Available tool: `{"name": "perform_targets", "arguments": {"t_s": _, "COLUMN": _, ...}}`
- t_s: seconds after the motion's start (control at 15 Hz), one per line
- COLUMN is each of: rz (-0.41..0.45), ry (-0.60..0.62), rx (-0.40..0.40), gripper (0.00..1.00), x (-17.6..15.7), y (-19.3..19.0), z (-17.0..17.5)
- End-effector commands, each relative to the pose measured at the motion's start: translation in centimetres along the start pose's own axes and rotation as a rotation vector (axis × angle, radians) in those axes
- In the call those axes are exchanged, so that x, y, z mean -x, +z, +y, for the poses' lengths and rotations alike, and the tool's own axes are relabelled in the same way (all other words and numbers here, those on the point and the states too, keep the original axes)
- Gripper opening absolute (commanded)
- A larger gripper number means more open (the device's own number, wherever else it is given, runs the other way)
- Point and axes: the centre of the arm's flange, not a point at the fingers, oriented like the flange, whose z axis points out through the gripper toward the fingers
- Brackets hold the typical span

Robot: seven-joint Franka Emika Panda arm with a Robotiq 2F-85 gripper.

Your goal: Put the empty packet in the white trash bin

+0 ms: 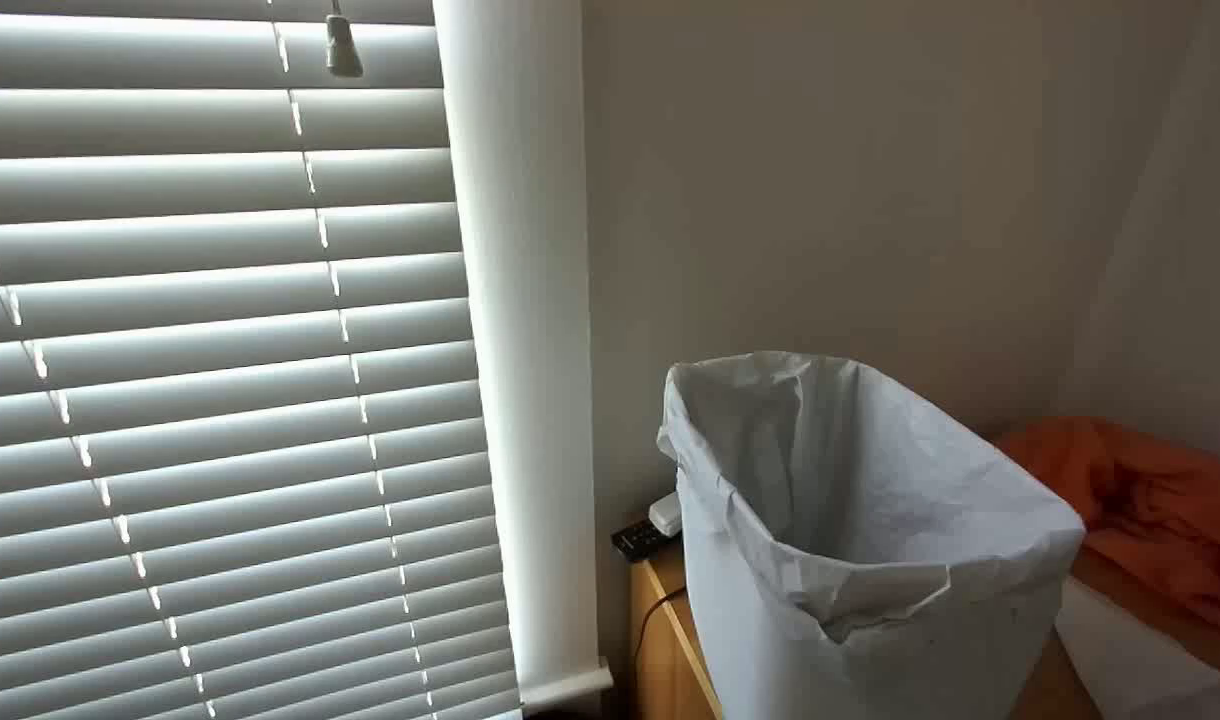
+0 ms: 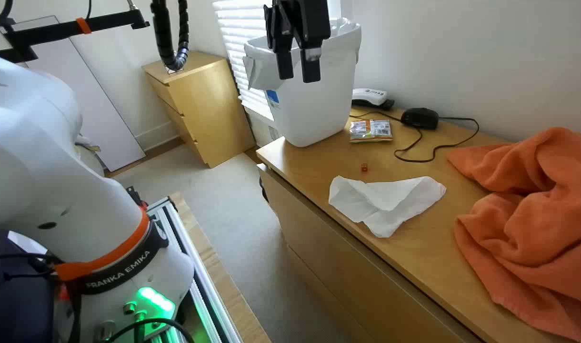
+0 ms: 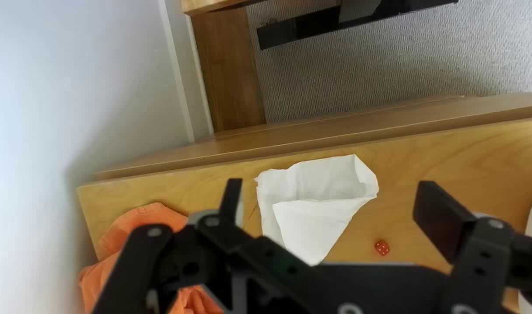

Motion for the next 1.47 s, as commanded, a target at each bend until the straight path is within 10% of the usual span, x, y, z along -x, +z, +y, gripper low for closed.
{"name": "perform_targets", "arguments": {"t_s": 0.0, "rz": 0.0, "ry": 0.0, "rx": 0.0, "gripper": 1.0, "x": 0.0, "y": 0.0, "z": 0.0}}
{"name": "perform_targets", "arguments": {"t_s": 0.47, "rz": -0.051, "ry": 0.029, "rx": -0.006, "gripper": 1.0, "x": -1.2, "y": 0.9, "z": 0.2}}
{"name": "perform_targets", "arguments": {"t_s": 1.27, "rz": -0.242, "ry": 0.403, "rx": -0.469, "gripper": 1.0, "x": -11.7, "y": 9.4, "z": 1.1}}
{"name": "perform_targets", "arguments": {"t_s": 1.4, "rz": -0.236, "ry": 0.366, "rx": -0.424, "gripper": 1.0, "x": -10.2, "y": 9.0, "z": 1.3}}
